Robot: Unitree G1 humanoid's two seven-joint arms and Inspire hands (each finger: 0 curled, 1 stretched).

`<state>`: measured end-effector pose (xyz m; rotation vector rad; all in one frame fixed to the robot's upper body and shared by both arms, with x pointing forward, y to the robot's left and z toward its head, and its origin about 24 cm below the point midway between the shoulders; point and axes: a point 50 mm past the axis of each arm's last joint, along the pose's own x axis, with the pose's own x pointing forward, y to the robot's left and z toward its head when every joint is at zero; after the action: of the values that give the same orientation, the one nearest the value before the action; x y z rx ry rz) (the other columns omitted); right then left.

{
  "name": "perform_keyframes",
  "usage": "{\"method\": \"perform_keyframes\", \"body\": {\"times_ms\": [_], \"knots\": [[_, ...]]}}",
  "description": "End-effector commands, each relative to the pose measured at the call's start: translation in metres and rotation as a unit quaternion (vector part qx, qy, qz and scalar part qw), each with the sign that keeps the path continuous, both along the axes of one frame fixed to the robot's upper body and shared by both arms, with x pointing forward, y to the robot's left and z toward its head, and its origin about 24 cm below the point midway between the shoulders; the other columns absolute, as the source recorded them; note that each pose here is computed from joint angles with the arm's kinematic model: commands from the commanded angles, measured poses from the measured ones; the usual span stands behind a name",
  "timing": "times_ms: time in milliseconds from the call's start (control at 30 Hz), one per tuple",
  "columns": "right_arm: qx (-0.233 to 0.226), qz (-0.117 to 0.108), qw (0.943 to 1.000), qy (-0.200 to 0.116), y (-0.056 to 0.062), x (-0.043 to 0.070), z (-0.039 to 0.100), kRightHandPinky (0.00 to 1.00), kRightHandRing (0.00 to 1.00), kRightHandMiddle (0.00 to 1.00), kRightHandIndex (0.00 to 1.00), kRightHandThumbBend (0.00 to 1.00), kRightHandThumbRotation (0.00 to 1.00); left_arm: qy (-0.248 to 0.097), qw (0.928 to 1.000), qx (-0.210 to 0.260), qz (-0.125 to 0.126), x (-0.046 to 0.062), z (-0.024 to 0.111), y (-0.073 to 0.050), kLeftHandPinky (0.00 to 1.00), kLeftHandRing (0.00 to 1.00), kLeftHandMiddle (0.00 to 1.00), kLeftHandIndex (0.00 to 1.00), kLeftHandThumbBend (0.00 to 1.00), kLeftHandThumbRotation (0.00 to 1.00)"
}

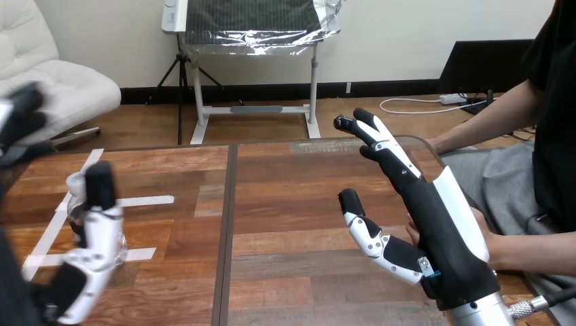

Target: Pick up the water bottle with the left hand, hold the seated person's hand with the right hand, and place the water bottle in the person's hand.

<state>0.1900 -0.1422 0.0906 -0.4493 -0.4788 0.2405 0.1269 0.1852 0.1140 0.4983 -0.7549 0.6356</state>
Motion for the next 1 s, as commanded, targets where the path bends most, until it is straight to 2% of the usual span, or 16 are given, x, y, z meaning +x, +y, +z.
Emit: {"method": "perform_keyframes", "body": {"times_ms": [0,67,267,500,767,967], "knots": [[0.01,0.006,0.9989,-0.045,0.003,0.011,0.017,0.9,0.95,0.99,0.89,0.11,0.0,-0.032,0.9983,-0.023,0.045,0.004,0.007,0.006,0.77,0.84,0.86,0.84,0.48,0.41],[0.011,0.007,0.9989,-0.045,0.003,0.011,0.017,0.9,0.95,0.99,0.89,0.11,0.0,-0.03,0.9981,-0.025,0.049,0.004,0.006,0.009,0.83,0.88,0.9,0.87,0.51,0.37],[0.008,0.006,0.9988,-0.047,0.003,0.012,0.017,0.9,0.95,0.99,0.89,0.11,0.0,-0.007,0.9967,-0.027,0.077,0.006,0.003,0.018,0.91,0.94,0.95,0.91,0.56,0.35],[0.01,0.007,0.9989,-0.045,0.004,0.013,0.018,0.89,0.95,0.99,0.89,0.1,0.0,0.054,0.9922,-0.042,0.105,0.011,-0.007,0.032,0.97,0.97,0.98,0.95,0.67,0.41],[0.008,0.006,0.9989,-0.045,0.004,0.013,0.017,0.89,0.95,0.99,0.89,0.1,0.0,0.115,0.9864,-0.055,0.103,0.02,-0.018,0.046,1.0,1.0,1.0,0.99,0.8,0.48],[0.004,0.005,0.9989,-0.047,0.004,0.013,0.017,0.89,0.95,0.99,0.89,0.1,0.0,0.176,0.9779,-0.054,0.1,0.031,-0.027,0.056,1.0,1.0,1.0,1.0,0.91,0.55]]}}
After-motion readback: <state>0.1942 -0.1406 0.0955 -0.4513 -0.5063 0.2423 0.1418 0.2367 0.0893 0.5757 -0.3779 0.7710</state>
